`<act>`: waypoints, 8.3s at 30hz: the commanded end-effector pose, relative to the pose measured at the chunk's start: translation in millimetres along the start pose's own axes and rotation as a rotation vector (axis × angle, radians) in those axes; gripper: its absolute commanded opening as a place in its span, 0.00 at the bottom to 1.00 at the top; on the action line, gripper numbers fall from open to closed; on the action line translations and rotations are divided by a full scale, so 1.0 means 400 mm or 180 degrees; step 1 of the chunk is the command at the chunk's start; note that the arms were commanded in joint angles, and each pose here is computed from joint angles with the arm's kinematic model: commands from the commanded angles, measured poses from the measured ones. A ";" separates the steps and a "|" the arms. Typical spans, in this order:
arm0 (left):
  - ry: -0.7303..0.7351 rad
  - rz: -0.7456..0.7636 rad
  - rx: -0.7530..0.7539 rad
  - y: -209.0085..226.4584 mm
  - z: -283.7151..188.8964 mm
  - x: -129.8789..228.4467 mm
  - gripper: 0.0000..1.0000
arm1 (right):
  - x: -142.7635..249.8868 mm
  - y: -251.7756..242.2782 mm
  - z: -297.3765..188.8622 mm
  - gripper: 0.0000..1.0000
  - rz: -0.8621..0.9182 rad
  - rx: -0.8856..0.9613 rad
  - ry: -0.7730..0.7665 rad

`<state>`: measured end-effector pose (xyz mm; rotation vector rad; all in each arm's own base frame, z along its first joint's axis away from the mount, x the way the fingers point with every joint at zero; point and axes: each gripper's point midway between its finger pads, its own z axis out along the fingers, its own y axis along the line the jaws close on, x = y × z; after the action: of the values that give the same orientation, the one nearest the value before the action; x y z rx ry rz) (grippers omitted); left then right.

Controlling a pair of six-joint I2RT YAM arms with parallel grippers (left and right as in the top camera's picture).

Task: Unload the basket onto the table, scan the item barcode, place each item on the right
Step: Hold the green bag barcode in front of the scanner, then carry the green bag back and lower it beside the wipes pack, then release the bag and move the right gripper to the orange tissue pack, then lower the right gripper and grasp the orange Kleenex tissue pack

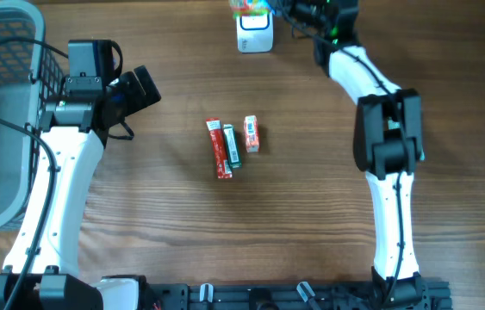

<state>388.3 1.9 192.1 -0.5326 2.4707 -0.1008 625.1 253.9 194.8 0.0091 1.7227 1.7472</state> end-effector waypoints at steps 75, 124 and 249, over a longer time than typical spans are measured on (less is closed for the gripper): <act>-0.0031 0.0023 -0.0043 0.008 0.000 -0.010 1.00 | 0.068 0.244 -0.488 0.05 -0.1115 0.2938 0.1393; -0.0030 0.0023 -0.0043 0.008 0.000 -0.009 1.00 | 0.587 0.062 -0.393 0.63 -0.0586 0.3320 0.2573; -0.0030 0.0022 -0.0043 0.008 0.000 -0.009 1.00 | 0.616 -0.103 -0.368 0.43 -0.2717 0.4831 0.2001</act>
<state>388.3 1.9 192.0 -0.5324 2.4708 -0.1013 378.8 230.4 17.8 -0.5322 2.5463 -0.4079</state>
